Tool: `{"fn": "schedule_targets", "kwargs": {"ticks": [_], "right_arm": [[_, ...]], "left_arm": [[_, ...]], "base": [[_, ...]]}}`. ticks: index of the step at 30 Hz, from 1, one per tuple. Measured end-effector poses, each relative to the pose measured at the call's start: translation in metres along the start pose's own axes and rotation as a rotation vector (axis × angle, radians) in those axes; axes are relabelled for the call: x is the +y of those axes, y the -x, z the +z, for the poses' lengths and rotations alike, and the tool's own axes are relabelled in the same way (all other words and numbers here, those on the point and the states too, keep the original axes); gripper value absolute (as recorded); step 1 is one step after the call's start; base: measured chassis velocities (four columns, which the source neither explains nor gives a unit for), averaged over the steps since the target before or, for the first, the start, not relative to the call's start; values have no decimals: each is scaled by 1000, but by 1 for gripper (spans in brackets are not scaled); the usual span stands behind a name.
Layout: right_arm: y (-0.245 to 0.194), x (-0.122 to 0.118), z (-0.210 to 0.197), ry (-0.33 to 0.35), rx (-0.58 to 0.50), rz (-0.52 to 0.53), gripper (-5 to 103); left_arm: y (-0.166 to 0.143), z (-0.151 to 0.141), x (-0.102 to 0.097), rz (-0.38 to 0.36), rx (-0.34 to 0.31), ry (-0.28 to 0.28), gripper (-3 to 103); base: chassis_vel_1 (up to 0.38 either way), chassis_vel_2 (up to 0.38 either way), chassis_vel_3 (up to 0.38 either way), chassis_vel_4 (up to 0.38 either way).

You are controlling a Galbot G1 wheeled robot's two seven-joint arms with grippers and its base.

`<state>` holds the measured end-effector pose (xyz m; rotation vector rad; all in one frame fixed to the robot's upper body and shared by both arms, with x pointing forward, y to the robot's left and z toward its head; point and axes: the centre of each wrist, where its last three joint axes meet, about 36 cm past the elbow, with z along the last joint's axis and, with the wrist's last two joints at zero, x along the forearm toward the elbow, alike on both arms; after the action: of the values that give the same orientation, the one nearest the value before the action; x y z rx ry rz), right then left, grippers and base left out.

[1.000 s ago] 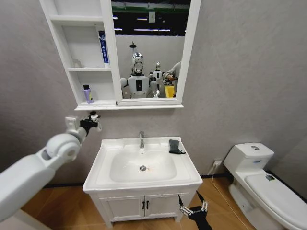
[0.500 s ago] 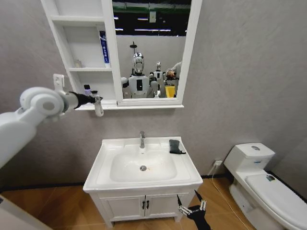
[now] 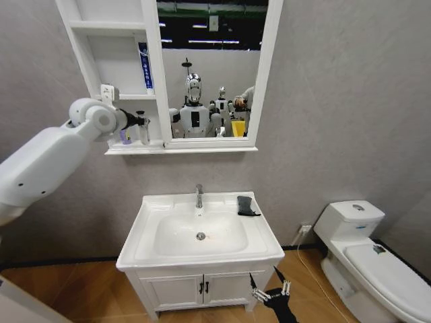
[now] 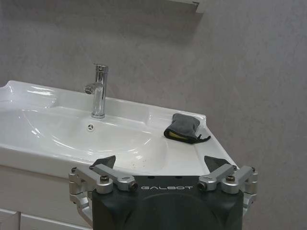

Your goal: Move facial cleanser and shampoo from washbasin to cabinet, then wipe washbasin with towel.

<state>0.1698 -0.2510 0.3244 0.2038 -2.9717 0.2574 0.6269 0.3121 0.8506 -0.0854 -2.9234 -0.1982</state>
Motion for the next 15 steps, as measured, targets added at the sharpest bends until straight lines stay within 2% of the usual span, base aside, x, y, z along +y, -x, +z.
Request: {"fn": "schedule_targets", "kwargs": {"ticks": [7, 15], "right_arm": [[-1, -1, 0, -1, 1, 4, 100], [-2, -2, 0, -1, 1, 8, 100]], "left_arm": [[22, -5, -5, -17, 16, -13, 36], [44, 8, -9, -38, 48, -24, 36]], "base": [[0, 0, 0, 0], [0, 0, 0, 0]]}}
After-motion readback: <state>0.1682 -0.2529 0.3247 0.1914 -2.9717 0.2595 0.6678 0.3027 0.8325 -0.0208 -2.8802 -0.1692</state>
